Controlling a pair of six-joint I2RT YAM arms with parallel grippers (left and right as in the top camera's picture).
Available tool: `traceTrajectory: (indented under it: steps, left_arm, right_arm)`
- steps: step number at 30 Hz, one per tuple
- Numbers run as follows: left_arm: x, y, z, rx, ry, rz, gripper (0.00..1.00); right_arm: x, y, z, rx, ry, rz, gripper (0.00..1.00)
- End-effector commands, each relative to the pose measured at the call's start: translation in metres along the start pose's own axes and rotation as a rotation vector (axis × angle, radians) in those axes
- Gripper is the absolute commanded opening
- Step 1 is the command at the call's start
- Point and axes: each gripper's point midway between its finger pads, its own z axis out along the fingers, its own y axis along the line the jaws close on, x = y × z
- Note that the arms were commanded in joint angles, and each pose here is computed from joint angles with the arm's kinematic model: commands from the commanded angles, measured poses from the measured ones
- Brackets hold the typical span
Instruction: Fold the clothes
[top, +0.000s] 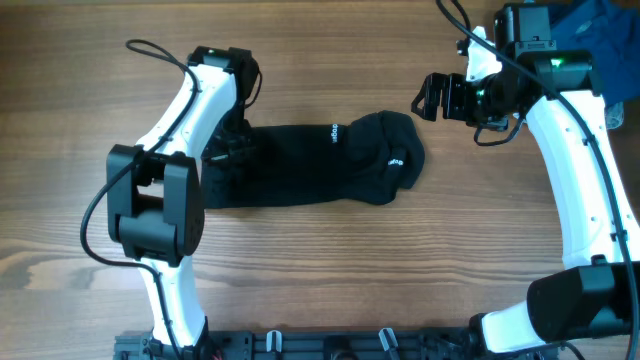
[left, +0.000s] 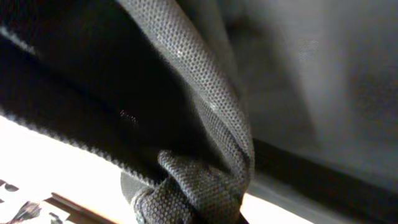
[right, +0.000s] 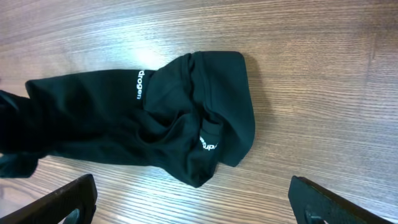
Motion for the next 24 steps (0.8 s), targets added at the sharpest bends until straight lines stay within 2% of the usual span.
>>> traceTrajectory:
  steps: [1,4,5,6,7,8,10,15,18,20,21,24]
  left_arm:
    - [0.014,-0.017,0.006,0.018,0.031,0.02,0.06]
    - [0.016,-0.028,0.005,0.023,0.009,0.047,0.11]
    - [0.017,-0.03,0.004,0.023,0.007,0.053,0.17]
    - [0.019,-0.031,0.004,0.022,0.005,0.059,0.38]
    - [0.019,-0.033,0.004,0.023,0.002,0.064,0.48]
    - [0.018,-0.033,0.004,0.025,-0.001,0.066,0.84]
    - [0.015,-0.036,0.003,0.035,-0.016,0.087,0.9]
    - [-0.004,-0.045,-0.027,0.101,-0.108,0.073,0.92]
    - [-0.012,-0.035,-0.052,0.147,-0.165,0.039,0.9]
    - [-0.008,-0.008,-0.047,0.118,-0.097,-0.006,0.82]
    - [0.0,-0.002,-0.039,0.124,-0.031,-0.02,0.7]
    - [0.014,0.0,-0.015,0.116,0.045,-0.019,0.52]
  right_arm:
    - [0.0,0.003,0.003,-0.019,0.005,-0.022,0.99]
    - [-0.001,0.003,0.004,-0.019,0.003,-0.023,1.0]
    - [-0.001,0.003,0.003,-0.019,0.003,-0.024,0.99]
    - [-0.001,0.003,0.003,-0.019,0.003,-0.023,0.99]
    - [-0.001,0.003,0.003,-0.019,0.003,-0.023,0.99]
    - [-0.001,0.003,0.003,-0.019,0.003,-0.023,0.99]
    - [-0.001,0.003,0.003,-0.019,0.002,-0.023,1.0]
    - [-0.001,0.003,0.003,-0.02,0.003,-0.022,1.0]
    - [0.001,0.003,0.003,-0.018,0.01,-0.02,0.99]
    - [0.001,0.003,0.003,-0.019,0.011,-0.02,0.99]
    - [0.001,0.003,0.003,-0.019,0.009,-0.019,0.99]
    - [-0.001,0.003,0.003,-0.02,0.003,-0.02,1.0]
